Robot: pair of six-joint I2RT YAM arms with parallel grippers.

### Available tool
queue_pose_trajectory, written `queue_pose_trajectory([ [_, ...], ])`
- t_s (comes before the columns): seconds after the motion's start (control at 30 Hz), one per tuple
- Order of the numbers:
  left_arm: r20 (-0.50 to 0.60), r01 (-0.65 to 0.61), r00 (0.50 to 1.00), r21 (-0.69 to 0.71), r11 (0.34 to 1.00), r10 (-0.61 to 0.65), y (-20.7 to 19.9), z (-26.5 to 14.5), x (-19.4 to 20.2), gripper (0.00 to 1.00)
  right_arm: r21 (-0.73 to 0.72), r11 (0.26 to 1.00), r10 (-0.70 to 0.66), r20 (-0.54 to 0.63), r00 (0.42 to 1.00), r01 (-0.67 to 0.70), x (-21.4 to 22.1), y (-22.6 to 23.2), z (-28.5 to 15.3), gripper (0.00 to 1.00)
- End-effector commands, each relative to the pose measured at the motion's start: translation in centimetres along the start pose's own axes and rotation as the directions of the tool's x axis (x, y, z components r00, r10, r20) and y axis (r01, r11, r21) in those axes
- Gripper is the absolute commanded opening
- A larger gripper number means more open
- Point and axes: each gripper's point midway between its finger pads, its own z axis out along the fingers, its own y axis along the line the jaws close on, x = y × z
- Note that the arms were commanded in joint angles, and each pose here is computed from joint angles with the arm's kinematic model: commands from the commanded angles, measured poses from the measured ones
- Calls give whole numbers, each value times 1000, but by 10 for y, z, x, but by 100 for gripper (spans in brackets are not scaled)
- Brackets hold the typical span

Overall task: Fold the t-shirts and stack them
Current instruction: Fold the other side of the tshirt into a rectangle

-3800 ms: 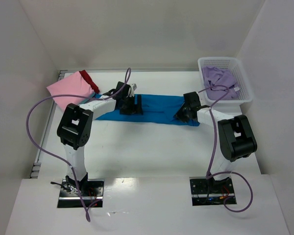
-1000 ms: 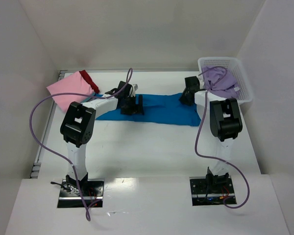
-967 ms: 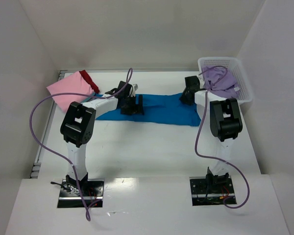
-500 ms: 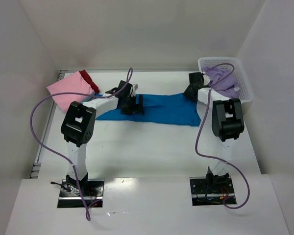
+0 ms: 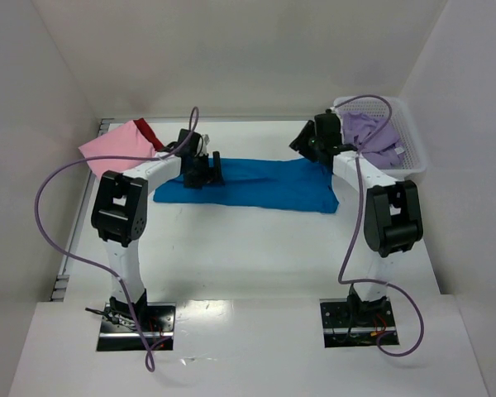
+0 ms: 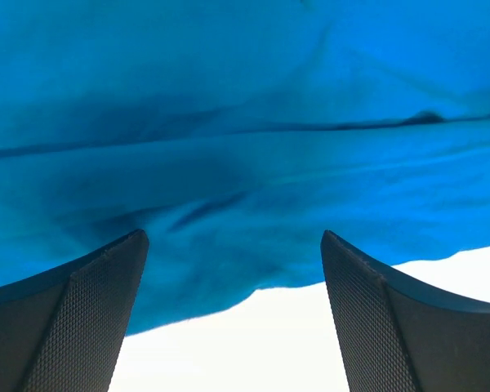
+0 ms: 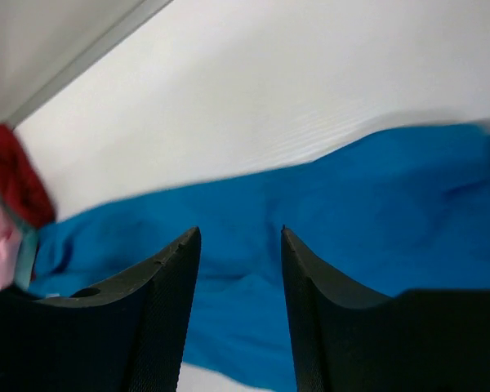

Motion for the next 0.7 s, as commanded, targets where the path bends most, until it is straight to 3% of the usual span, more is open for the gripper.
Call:
queue_pose_trajectory([
  [0.0,47,-18,999,-15,1000,19,2,-24,-12,94,-150,988,-44,-61,997,34,25,44,-6,50],
  [0.3,91,16,996,-73,997,-9,34,-36,-27,95,-188,977,-140,-227,964,97,119,66,17,50],
  [0.67,92,17,996,-104,994,-7,49,-28,-30,96,-168,977,-175,-286,942,130,151,64,30,31],
])
